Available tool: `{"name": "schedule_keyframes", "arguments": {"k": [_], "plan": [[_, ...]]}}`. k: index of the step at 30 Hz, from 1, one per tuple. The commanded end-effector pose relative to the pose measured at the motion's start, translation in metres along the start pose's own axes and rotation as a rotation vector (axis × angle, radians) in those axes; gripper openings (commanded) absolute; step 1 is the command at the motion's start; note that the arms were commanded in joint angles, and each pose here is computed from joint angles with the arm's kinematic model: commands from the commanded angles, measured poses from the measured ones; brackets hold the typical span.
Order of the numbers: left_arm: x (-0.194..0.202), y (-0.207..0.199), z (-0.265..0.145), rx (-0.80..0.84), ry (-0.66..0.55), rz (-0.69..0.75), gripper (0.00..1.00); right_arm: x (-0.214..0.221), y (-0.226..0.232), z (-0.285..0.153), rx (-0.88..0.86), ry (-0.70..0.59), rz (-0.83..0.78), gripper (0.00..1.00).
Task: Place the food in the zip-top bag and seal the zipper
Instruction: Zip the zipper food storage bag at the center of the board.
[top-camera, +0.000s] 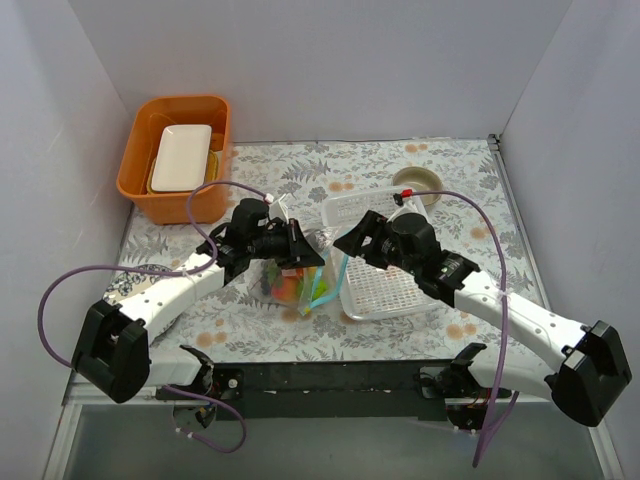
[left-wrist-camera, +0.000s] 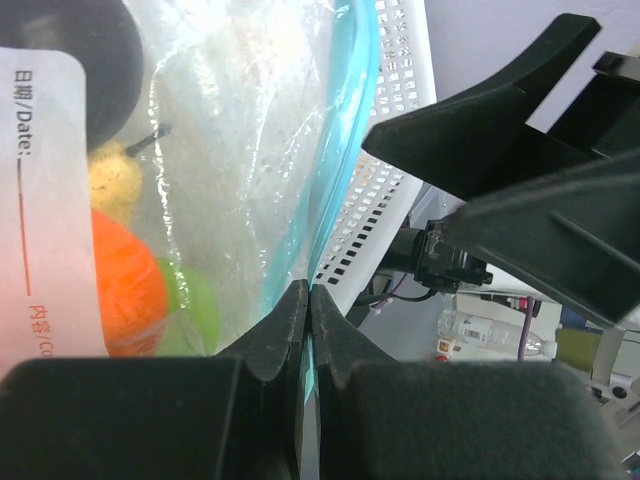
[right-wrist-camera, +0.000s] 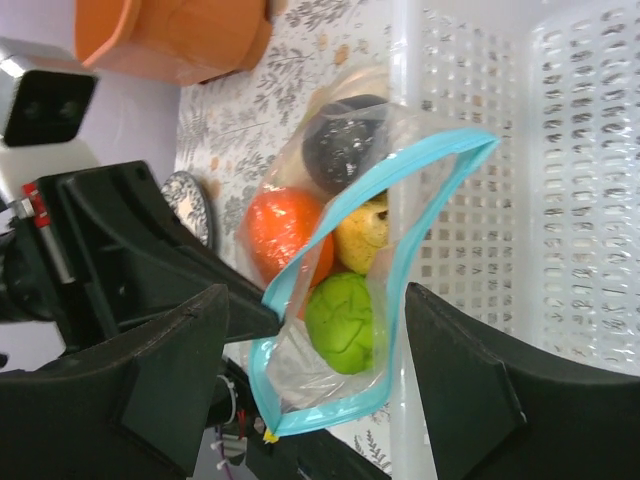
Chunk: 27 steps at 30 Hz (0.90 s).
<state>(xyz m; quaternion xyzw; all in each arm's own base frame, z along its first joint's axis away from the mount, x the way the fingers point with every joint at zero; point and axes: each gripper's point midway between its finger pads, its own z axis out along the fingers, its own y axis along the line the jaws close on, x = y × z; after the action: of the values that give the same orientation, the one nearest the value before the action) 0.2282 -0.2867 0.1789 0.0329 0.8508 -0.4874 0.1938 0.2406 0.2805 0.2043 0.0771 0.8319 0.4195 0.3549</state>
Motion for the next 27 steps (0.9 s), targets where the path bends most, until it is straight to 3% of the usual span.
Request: {"name": "schedule_keyframes", "arguments": {"k": [1,9,16,19,20,25,27], "plan": [[-0.008,-0.018,-0.003,0.034,-0.008,0.049,0.00,-0.018,-0.007,0.005,0.099,-0.049,0.027,0.79],[0.003,-0.019,0.001,0.048,0.050,0.087,0.00,-0.023,-0.003,0.014,0.067,-0.060,0.043,0.79],[0.009,-0.015,0.002,0.021,0.094,0.113,0.00,-0.012,-0.008,0.023,0.101,0.027,0.037,0.76],[0.009,-0.017,0.002,0.023,0.098,0.121,0.03,-0.007,-0.008,0.025,0.092,0.047,0.046,0.65],[0.008,-0.017,0.001,0.020,0.097,0.120,0.05,-0.005,-0.009,0.026,0.092,0.052,0.047,0.55],[0.006,-0.025,-0.002,0.035,0.097,0.137,0.16,0.000,-0.012,0.025,0.103,0.077,0.045,0.39],[0.003,-0.031,-0.006,0.045,0.081,0.144,0.18,0.000,-0.014,0.025,0.114,0.077,0.047,0.27]]}}
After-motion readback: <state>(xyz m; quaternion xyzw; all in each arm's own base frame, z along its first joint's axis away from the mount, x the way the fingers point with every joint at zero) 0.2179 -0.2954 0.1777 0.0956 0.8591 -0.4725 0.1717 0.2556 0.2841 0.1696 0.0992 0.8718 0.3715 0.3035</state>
